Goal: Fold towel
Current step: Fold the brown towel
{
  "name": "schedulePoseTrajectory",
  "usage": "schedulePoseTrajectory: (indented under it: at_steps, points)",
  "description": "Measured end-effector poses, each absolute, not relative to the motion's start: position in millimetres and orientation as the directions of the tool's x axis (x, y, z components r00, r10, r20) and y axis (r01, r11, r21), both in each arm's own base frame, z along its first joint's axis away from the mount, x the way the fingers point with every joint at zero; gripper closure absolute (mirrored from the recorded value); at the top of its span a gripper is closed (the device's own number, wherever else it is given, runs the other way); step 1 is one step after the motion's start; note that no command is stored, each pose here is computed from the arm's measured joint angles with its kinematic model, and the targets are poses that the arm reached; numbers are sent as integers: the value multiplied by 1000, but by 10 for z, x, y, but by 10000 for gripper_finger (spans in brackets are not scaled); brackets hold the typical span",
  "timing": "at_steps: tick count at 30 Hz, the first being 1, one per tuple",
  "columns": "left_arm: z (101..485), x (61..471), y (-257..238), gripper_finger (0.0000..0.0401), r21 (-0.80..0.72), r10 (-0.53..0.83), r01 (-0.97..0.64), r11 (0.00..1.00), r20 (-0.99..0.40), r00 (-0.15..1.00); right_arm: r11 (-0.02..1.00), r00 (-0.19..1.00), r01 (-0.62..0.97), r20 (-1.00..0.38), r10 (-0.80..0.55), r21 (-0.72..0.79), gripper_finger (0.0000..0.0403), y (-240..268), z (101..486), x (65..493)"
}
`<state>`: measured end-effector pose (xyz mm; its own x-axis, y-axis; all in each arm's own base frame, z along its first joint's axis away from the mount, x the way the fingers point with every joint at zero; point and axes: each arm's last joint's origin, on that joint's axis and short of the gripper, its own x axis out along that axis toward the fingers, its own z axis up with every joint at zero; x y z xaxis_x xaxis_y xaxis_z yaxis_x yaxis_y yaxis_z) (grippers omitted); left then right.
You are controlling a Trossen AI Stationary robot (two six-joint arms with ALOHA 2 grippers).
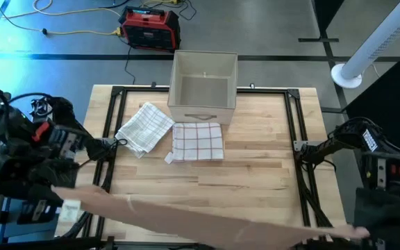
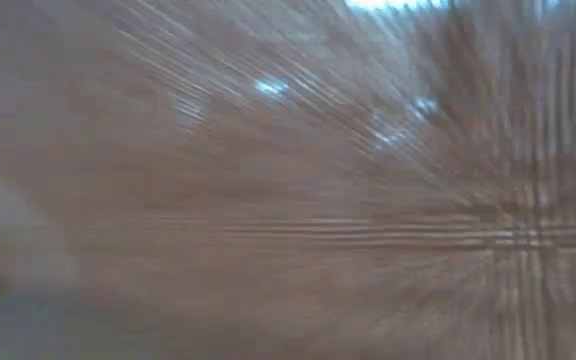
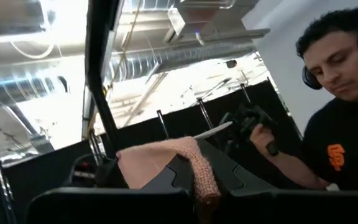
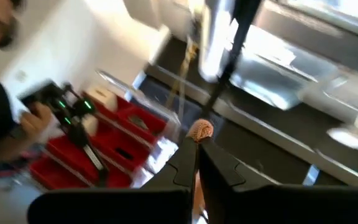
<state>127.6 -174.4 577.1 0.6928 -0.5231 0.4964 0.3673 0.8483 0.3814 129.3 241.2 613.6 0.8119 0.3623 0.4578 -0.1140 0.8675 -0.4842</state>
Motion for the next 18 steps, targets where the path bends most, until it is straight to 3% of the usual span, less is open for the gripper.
schedulePoseTrajectory:
  at_steps: [5,8,11,18]
  points:
    - [5757,1342,-1621,401,347,-324,187,919,397,859,906,928,21,346,140,-423,403,2357,6103,1306]
    - [5641,1448,-1577,401,382,-160,48,923,266,951,917,972,185,203,-118,-353,403,2291,6033,1371]
    - [5523,1546,-1503,401,456,-32,-43,889,155,987,863,926,369,58,-373,-346,403,2214,5898,1513]
    - [5282,1799,-1224,401,577,146,-102,810,-31,989,786,848,490,0,-529,-378,403,2105,5483,1664]
